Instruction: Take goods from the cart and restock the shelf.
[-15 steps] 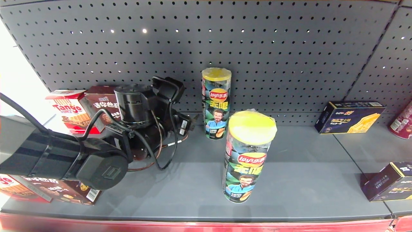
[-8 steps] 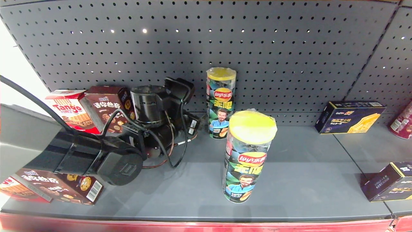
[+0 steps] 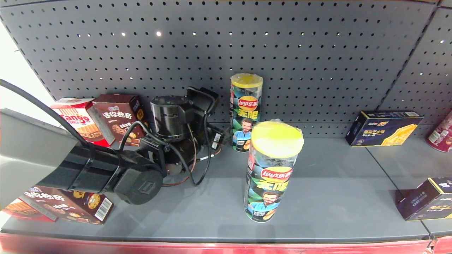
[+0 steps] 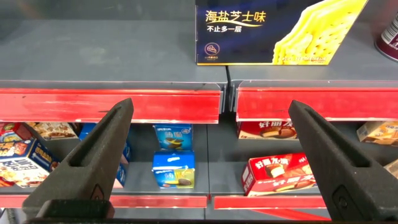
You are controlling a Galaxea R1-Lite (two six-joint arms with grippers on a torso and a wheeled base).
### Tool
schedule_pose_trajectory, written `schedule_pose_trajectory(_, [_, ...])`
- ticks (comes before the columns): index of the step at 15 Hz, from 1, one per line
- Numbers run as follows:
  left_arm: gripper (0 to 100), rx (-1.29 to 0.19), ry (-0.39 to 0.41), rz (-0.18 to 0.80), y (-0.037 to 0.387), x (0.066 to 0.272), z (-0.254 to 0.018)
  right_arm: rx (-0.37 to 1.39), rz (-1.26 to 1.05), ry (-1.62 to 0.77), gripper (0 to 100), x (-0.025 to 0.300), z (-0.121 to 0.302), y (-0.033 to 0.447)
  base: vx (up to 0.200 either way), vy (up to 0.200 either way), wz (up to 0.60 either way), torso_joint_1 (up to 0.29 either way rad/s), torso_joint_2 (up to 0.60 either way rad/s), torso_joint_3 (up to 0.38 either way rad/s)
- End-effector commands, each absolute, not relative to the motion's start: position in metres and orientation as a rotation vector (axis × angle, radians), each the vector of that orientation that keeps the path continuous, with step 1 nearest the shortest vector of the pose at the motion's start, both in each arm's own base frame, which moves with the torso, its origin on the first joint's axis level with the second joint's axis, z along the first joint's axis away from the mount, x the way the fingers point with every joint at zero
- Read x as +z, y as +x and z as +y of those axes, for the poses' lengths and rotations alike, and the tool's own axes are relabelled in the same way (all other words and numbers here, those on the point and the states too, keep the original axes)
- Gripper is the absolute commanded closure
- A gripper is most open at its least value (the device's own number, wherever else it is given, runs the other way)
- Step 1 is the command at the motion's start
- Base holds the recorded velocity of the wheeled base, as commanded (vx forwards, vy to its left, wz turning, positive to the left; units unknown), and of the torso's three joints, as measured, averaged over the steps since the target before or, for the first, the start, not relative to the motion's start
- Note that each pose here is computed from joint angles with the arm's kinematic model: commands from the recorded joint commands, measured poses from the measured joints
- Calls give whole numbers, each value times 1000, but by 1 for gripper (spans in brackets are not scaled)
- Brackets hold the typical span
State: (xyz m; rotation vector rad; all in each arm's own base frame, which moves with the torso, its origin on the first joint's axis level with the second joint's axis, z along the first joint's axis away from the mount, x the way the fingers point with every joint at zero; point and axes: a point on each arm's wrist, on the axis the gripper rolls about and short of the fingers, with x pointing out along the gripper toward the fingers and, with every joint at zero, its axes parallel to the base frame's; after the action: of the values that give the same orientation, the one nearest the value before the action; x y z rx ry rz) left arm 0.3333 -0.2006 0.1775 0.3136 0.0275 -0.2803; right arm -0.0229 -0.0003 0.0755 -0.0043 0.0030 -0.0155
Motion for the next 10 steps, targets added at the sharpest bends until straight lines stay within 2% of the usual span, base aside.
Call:
schedule_pose_trajectory(1, [0, -280, 314, 30, 333, 177, -200, -15, 3, -5, 0, 75, 0, -23, 0, 0, 0, 0, 0, 0])
schedule_pose_trajectory(2, [0, -278, 314, 28, 330, 179, -200, -14, 5, -5, 0, 75, 0, -23, 0, 0, 0, 0, 0, 0])
schedule_pose_trajectory(3, [0, -279, 292, -20, 316, 201, -195, -15, 3, -5, 0, 75, 0, -23, 0, 0, 0, 0, 0, 0])
schedule_pose_trajectory(5, [0, -277, 279, -50, 295, 226, -182, -15, 5, -5, 0, 75, 0, -23, 0, 0, 0, 0, 0, 0])
schedule_pose_trajectory(10, [0, -331, 224, -147, 207, 276, -164, -15, 5, -5, 0, 75, 0, -23, 0, 0, 0, 0, 0, 0])
